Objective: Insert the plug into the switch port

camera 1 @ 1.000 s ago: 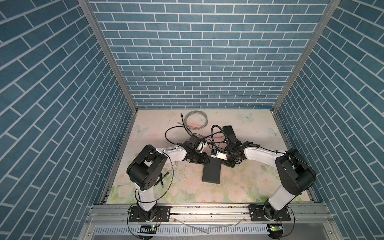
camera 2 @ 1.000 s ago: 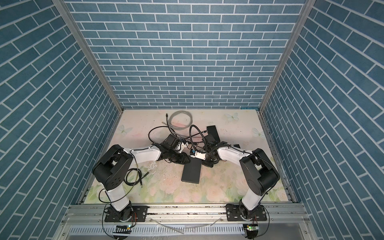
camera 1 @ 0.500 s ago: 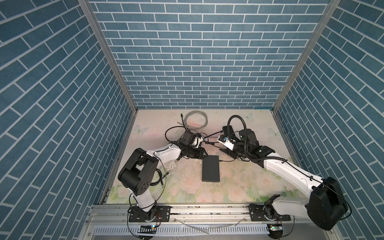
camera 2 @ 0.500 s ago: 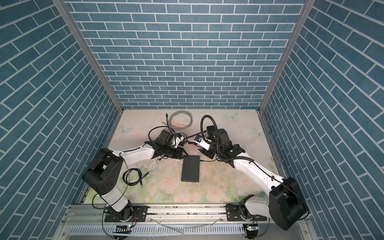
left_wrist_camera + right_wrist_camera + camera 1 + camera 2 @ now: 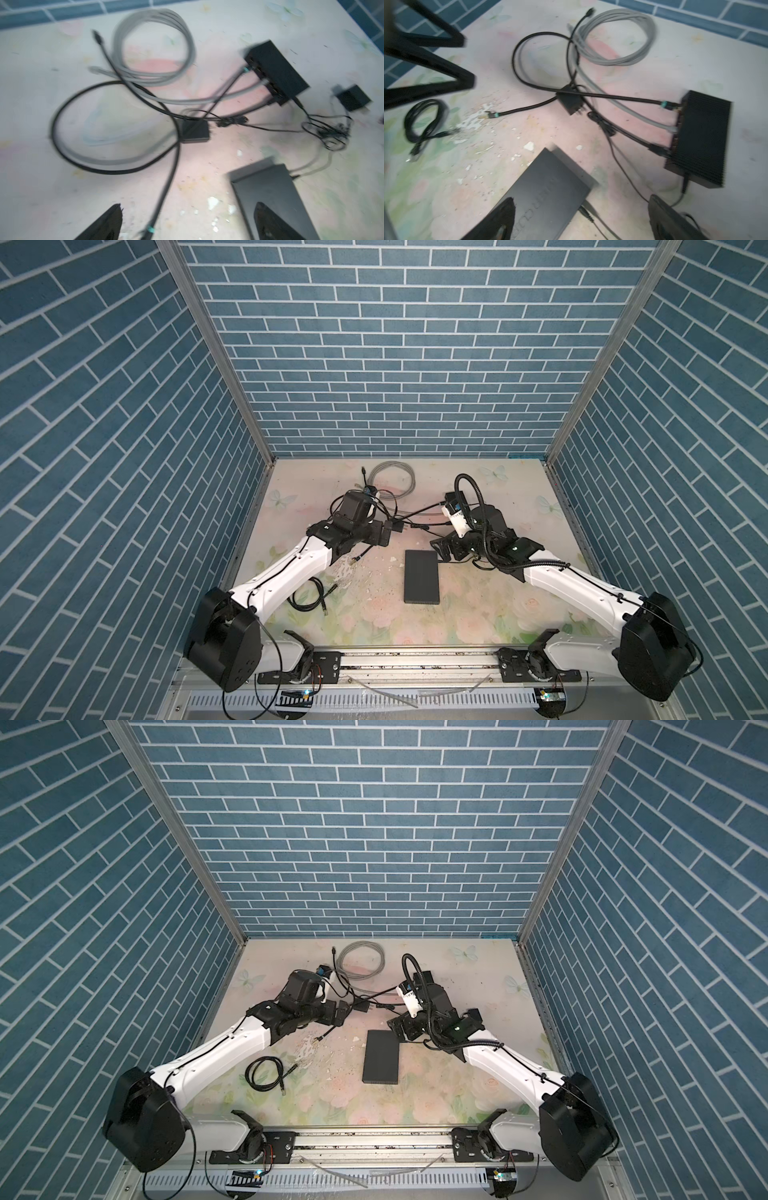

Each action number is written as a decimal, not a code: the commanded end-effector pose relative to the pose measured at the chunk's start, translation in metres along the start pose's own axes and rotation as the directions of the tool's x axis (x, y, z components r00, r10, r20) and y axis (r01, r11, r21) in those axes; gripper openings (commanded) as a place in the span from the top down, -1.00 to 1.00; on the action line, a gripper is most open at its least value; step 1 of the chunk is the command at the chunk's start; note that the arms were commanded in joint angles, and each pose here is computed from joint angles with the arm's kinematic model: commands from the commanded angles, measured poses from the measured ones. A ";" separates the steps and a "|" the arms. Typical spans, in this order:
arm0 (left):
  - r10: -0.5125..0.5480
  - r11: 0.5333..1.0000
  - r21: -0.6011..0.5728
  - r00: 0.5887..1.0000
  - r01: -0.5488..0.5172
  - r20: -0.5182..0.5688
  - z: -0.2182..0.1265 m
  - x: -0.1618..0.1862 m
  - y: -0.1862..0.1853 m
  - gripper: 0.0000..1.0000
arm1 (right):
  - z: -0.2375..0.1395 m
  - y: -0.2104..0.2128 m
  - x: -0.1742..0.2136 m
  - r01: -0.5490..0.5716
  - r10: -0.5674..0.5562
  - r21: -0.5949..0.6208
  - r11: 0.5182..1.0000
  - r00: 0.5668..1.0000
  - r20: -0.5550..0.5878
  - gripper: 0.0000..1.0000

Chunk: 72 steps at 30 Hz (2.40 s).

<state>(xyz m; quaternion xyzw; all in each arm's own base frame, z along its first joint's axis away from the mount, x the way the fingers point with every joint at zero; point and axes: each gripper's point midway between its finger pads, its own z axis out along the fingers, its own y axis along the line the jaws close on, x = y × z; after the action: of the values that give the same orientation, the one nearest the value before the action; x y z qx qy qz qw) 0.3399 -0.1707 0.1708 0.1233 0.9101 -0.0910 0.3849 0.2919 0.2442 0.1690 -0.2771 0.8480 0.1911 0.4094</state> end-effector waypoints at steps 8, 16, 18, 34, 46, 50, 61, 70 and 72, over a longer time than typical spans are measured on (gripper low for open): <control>-0.067 0.980 -0.198 0.946 0.003 -0.316 -0.020 0.104 0.061 -0.32 | -0.011 -0.026 -0.009 -0.191 0.181 0.121 0.974 0.979 0.088 -0.75; -0.277 0.940 -0.305 0.869 0.156 -0.410 -0.030 0.188 0.060 -0.09 | 0.003 -0.018 0.002 -0.215 0.216 0.088 0.973 0.976 -0.008 -0.63; -0.280 0.937 -0.315 0.863 0.151 -0.420 -0.029 0.196 0.063 -0.12 | 0.003 -0.015 0.000 -0.215 0.216 0.075 0.974 0.976 -0.007 -0.62; -0.235 0.950 -0.300 0.843 0.093 -0.483 0.002 0.202 0.059 0.23 | -0.006 -0.009 -0.008 -0.239 0.240 0.054 0.969 0.971 -0.012 -0.42; 0.028 0.999 -0.022 0.859 -0.045 -0.511 0.049 0.161 -0.019 0.71 | -0.006 -0.010 0.003 -0.225 0.229 0.067 0.972 0.971 -0.060 -0.39; 0.193 0.981 0.105 0.836 -0.162 -0.514 0.067 0.148 -0.058 0.70 | -0.004 -0.016 0.010 -0.250 0.258 0.102 0.963 0.963 -0.079 -0.39; 0.367 0.925 0.284 0.785 -0.252 -0.500 0.036 0.134 -0.056 -0.08 | -0.006 -0.045 0.026 -0.377 0.398 0.173 0.910 0.911 -0.106 -0.35; 0.540 0.840 0.377 0.673 -0.391 -0.505 0.006 0.142 -0.046 0.03 | -0.008 -0.045 0.025 -0.399 0.417 0.171 0.901 0.904 -0.090 -0.28; 0.578 0.814 0.407 0.648 -0.415 -0.496 0.007 0.141 -0.047 0.09 | -0.008 -0.044 0.024 -0.400 0.418 0.165 0.902 0.904 -0.092 -0.28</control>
<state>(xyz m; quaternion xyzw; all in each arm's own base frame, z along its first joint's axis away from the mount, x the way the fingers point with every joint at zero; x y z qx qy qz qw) 0.2492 -0.2035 0.0713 0.3875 0.9144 -0.0629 0.0992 0.2978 0.1952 0.1307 -0.0945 0.9283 0.1779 0.3126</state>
